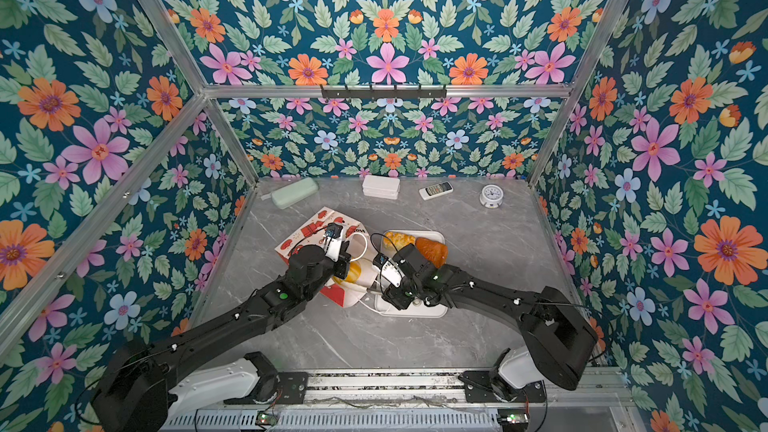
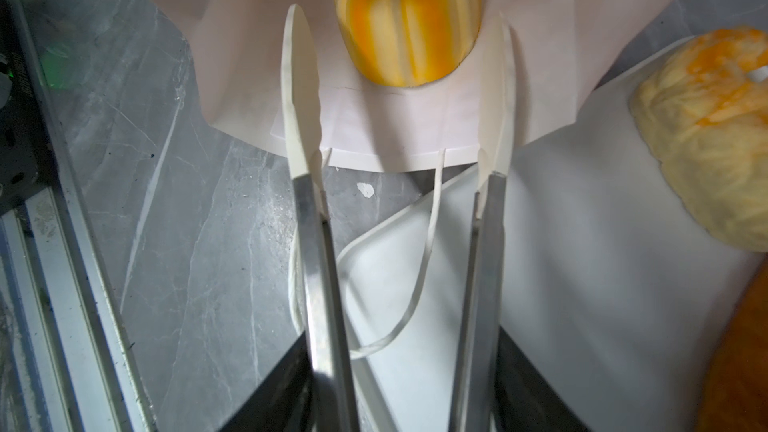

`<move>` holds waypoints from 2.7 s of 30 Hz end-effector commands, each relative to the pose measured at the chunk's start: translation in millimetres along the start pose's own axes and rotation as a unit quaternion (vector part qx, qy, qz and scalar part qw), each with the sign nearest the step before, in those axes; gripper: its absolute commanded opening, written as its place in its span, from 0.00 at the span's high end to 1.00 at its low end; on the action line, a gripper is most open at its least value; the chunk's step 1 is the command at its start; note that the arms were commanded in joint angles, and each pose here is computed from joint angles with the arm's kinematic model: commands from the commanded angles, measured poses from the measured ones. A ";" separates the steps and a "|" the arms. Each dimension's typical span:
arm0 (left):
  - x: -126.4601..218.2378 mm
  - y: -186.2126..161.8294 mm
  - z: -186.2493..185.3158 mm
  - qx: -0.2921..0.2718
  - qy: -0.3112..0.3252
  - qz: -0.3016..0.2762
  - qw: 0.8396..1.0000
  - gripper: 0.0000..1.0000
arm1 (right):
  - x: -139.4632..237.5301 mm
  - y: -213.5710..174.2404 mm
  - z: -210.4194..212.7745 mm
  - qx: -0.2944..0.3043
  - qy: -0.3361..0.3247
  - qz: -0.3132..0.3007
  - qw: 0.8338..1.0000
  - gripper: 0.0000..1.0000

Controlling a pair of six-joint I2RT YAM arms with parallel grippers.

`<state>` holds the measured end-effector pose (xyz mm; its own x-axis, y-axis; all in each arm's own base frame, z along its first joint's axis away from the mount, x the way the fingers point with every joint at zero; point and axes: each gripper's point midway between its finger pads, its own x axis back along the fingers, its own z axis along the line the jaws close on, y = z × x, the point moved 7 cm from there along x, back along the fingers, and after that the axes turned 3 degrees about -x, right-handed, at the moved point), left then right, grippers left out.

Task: Take the fake bread out of the paper bag
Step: 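Pull the tongs holding the striped bread out of the bag, then lower the striped bread onto the white tray and open the tongs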

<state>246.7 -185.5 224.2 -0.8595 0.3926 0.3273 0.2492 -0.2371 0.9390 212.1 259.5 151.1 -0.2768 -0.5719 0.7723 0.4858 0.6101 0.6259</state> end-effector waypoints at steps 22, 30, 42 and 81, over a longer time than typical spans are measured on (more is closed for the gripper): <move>-3.1 4.1 -2.3 0.016 -0.018 -0.024 0.999 0.99 | -45.4 21.9 -10.8 0.062 -0.034 0.031 0.997 0.41; -4.2 3.2 1.5 0.016 -0.007 -0.022 1.000 0.99 | -23.9 17.8 -3.8 0.064 -0.044 0.028 0.997 0.54; -11.0 3.4 9.1 0.024 0.033 -0.019 0.999 0.99 | 39.8 -11.1 7.5 -0.012 -0.079 0.044 0.996 0.57; 6.2 10.6 22.9 0.043 0.060 -0.060 0.995 0.98 | 40.4 -56.4 -22.0 -0.196 -0.156 0.023 0.968 0.52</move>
<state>253.0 -163.6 233.0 -0.9270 0.2938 0.2332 0.1995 -0.1403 0.9698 185.4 182.3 141.9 -0.4373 -0.2792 0.8549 0.7753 0.3647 0.5157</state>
